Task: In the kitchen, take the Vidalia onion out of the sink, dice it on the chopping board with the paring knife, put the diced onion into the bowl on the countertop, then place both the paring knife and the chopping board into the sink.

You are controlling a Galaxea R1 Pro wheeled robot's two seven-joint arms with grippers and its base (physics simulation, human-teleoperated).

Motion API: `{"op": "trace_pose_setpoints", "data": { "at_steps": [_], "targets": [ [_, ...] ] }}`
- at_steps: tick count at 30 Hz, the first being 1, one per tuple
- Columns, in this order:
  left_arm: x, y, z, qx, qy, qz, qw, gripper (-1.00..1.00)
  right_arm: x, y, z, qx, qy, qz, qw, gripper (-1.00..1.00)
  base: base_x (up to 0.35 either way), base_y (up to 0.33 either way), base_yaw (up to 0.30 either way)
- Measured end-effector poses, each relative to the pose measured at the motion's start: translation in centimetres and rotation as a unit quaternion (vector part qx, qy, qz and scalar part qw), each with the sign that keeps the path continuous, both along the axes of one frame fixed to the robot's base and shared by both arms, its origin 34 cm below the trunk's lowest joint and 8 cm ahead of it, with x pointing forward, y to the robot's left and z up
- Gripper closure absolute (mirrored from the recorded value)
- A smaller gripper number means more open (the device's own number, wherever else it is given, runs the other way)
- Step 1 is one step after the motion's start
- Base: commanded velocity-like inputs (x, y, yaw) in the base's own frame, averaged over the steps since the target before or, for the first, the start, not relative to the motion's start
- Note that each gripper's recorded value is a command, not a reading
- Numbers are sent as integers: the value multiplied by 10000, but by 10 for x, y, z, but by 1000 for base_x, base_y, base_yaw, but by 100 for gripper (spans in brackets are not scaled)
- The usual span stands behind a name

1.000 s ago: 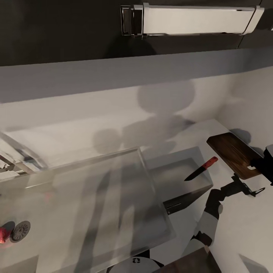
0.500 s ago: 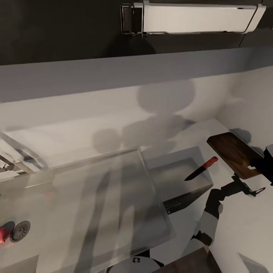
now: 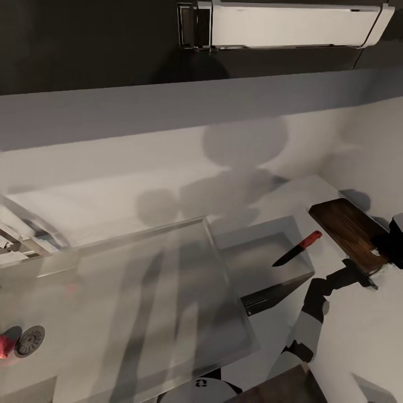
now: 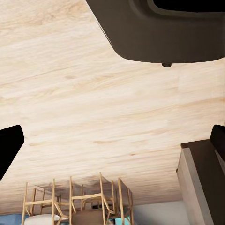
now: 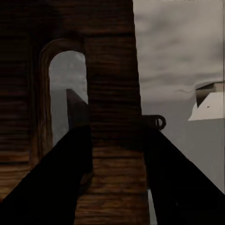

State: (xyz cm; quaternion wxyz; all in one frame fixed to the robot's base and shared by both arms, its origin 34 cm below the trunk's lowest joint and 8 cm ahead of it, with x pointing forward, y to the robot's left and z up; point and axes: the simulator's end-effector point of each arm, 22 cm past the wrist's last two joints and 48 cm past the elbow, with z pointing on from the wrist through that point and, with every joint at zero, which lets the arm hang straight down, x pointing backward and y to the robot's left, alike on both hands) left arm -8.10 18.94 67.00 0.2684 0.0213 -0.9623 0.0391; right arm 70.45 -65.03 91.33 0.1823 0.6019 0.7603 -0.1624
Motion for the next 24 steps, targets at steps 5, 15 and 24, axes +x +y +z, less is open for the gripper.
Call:
{"op": "trace_pose_setpoints", "data": {
  "at_steps": [5,15,24],
  "targets": [
    [0,-1,0,-5,0,2,10000,-100,0,0,0,-7,5,8,10000,100,0,0,0],
    [0,-1,0,-6,0,3,10000,-100,0,0,0,-7,10,9,10000,100,0,0,0],
    [3,-10,-1,-58,-47,31,10000,-100,1,0,5,5,-42,0,10000,100,0,0,0]
  ]
}}
